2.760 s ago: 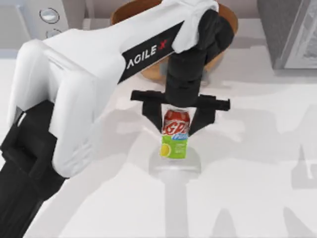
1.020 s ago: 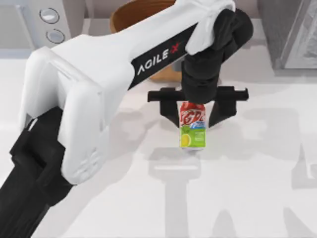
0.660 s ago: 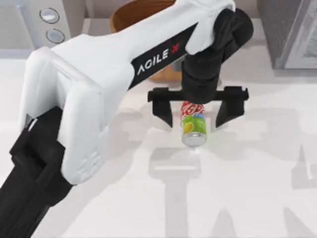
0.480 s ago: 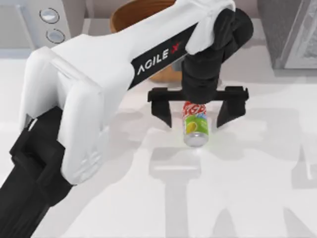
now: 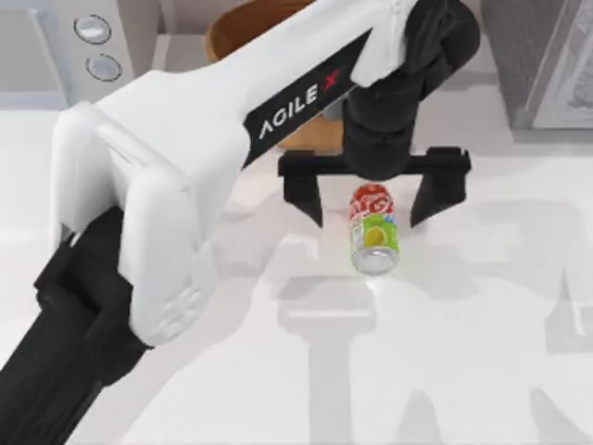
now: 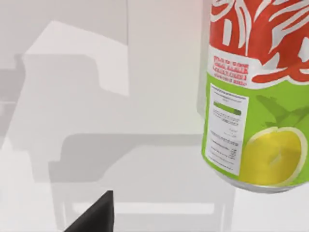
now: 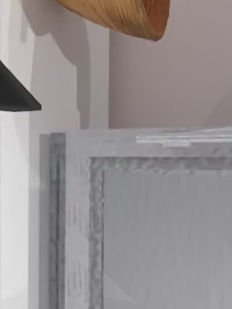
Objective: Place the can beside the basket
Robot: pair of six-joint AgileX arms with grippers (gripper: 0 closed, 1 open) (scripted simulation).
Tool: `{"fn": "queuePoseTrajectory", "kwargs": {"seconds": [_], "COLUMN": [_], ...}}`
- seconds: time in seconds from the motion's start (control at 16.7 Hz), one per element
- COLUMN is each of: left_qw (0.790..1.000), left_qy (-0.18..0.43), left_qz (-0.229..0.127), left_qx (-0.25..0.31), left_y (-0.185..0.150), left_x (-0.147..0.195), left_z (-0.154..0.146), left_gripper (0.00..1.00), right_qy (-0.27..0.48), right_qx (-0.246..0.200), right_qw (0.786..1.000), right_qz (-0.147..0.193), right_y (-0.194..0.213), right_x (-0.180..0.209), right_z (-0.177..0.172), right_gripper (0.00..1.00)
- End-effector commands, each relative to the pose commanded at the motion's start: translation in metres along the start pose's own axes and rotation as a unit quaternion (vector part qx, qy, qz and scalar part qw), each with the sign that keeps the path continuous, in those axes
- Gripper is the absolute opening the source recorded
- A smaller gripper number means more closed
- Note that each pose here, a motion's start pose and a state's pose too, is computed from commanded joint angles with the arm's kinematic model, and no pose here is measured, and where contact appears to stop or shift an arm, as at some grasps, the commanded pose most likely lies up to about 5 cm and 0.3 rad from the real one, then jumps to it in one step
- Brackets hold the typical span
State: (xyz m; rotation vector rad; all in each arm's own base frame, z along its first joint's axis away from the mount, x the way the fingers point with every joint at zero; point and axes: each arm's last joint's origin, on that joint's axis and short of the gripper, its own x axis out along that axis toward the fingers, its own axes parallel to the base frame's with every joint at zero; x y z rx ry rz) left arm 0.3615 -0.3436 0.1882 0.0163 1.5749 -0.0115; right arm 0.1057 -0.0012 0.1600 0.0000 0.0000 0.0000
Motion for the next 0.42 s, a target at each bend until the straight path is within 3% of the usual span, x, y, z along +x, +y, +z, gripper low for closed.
{"fn": "queuePoseTrajectory", "kwargs": {"seconds": [0.42], "left_qw": [1.0], "left_qy": [-0.001], "left_qz": [-0.001], "left_qx": [0.0], "left_y": [0.003], "left_x": [-0.024], "left_z": [-0.001], "left_gripper": [1.0], "right_qy": [0.0], "right_qx": [0.0], "right_qw": [1.0], "right_qz": [0.0], "right_y": [0.0], "right_x": [0.0], "right_z": [0.0], "right_gripper": [1.0]}}
